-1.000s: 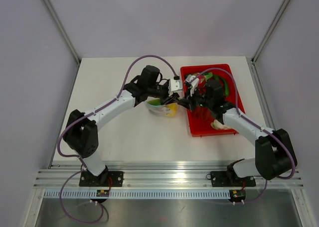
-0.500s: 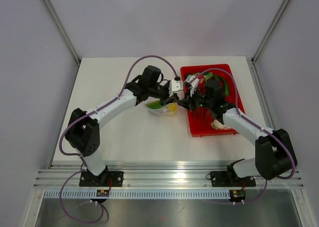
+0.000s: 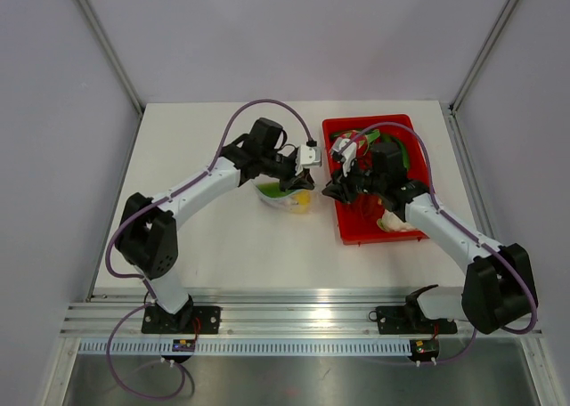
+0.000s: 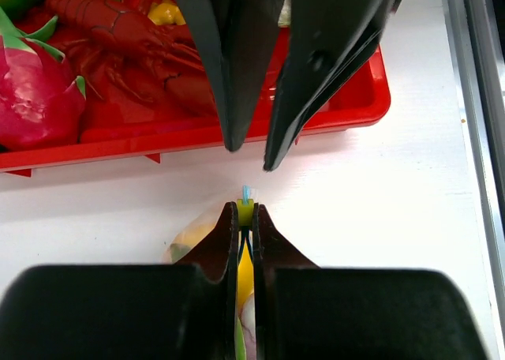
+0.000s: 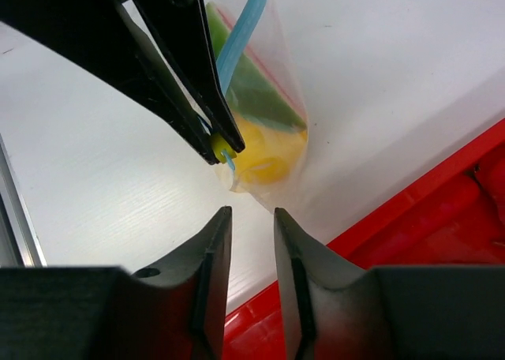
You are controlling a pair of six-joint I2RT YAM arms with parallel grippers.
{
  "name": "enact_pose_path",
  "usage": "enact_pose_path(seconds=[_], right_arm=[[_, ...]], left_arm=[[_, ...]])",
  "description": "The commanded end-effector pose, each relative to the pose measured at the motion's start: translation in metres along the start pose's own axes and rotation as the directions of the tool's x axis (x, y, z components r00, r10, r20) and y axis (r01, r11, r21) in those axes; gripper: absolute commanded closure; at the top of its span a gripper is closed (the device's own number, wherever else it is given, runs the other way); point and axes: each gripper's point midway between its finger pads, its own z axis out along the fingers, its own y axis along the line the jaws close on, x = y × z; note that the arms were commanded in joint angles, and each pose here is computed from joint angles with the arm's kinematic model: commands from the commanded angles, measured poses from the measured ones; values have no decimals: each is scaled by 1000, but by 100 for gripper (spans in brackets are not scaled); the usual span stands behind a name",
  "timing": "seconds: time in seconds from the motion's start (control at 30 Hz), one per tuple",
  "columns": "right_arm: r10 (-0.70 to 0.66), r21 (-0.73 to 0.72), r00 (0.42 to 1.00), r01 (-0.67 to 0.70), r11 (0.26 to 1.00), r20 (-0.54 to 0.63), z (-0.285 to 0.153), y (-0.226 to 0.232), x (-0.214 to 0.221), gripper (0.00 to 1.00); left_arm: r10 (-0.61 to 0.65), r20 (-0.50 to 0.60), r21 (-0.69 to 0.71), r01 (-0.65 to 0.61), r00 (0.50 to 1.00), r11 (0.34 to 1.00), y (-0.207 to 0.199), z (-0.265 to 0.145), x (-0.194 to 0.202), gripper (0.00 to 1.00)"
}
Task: Place the food in the zip-top bag and seal the zipper
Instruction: Zip the zipper food storage bag at the center of the board.
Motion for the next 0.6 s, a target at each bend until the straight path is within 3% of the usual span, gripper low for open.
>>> enact_pose_path(seconds=[0.0, 0.13, 0.4, 0.57], right_arm=[[-58, -7, 997, 59, 998, 42, -11, 0, -28, 63], [-18, -64, 999, 20, 998, 32, -7, 7, -28, 56], [18, -63, 995, -12, 998, 98, 4, 6, -33, 53], [34, -69, 997, -29, 997, 73, 19, 6, -25, 52]], left_arm=[[72, 72, 2, -72, 995, 997, 1, -15, -29, 100], [73, 78, -5, -73, 994, 997, 2, -16, -33, 100], [68, 87, -1, -68, 994, 998, 3, -15, -36, 100], [66, 94, 7, -67, 993, 998, 3, -15, -38, 100]])
